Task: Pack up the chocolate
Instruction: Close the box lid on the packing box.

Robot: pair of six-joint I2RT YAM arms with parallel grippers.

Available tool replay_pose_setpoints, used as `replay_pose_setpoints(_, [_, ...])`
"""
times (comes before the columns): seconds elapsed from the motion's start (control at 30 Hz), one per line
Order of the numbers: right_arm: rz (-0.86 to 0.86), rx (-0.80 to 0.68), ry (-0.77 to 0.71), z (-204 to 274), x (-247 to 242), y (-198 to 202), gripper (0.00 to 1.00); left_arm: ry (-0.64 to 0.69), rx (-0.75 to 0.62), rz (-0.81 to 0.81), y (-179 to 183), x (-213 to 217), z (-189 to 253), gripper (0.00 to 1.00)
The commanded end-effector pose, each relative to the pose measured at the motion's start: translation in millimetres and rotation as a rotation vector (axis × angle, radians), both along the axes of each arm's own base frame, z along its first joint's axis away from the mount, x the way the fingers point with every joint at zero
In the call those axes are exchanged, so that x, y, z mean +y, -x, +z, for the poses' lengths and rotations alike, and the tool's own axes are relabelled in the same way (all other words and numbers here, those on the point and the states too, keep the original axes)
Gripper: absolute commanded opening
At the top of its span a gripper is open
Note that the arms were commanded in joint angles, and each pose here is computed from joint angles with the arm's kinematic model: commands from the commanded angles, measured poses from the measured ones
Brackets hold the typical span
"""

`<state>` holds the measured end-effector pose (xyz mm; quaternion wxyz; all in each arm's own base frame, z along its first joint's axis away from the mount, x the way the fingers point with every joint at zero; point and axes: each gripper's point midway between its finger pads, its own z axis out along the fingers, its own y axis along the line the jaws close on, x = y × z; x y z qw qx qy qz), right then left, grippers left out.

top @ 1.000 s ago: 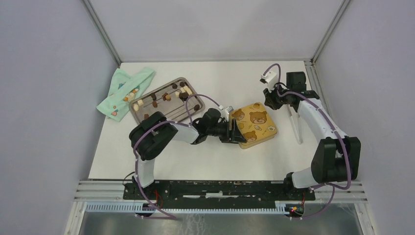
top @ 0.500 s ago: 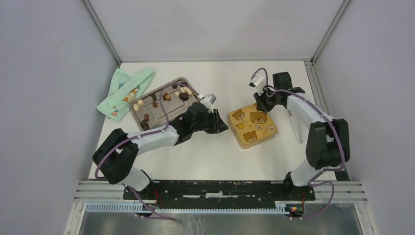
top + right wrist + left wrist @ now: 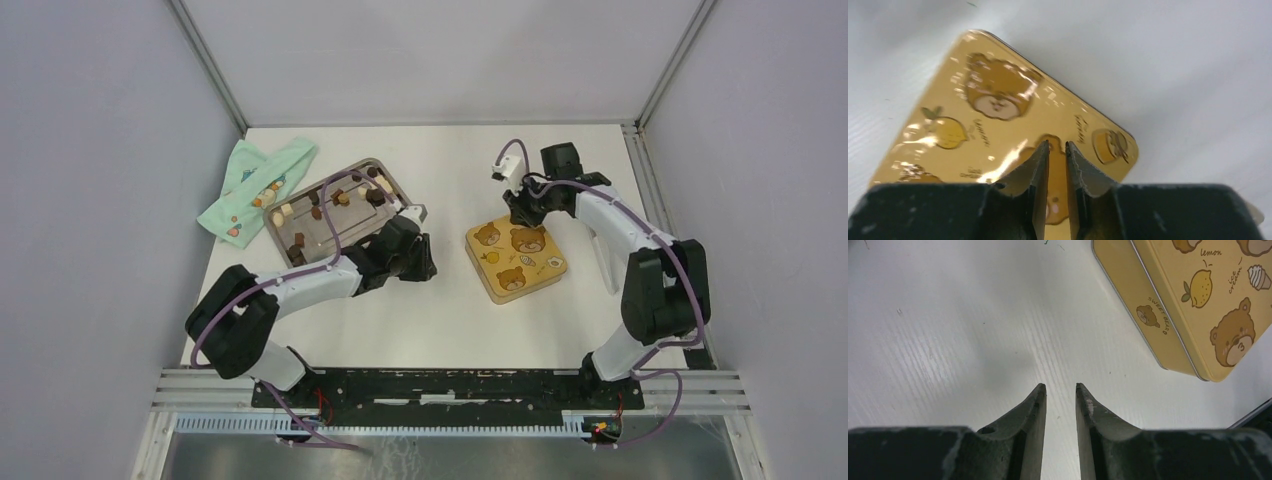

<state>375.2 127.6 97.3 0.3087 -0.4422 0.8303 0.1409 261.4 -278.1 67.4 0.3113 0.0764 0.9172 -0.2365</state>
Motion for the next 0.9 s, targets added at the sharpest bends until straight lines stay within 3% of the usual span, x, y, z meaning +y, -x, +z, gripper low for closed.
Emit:
replay_pose_setpoints(0.0, [0.216,-0.09,-0.108,42,63,18,0.24,-0.008,-0.078,-0.004,-5,8,17,0.34])
replay_pose_setpoints(0.1, [0.243,-0.011,-0.052,11,76,29,0.24,0.022,-0.109,0.007,-2,13,30,0.35])
replay_pose_setpoints(0.33, [0.186,0.068,0.094,-33,57,30,0.24,0.104,-0.192,0.009,12,26,64,0.41])
replay_pose_setpoints(0.47, [0.205,-0.095,0.044,20,60,25,0.25,0.2,-0.307,0.03,17,35,104,0.52])
replay_pose_setpoints(0.57, [0.145,-0.252,0.038,73,41,20,0.28,0.292,-0.433,0.051,23,47,150,0.68])
replay_pose_setpoints(0.7, [0.002,-0.399,-0.061,127,-3,19,0.49,0.331,-0.536,0.066,28,61,195,0.98])
replay_pose_setpoints(0.87, [-0.2,-0.607,-0.104,185,-60,32,0.97,0.302,-0.617,0.05,31,72,252,1.0])
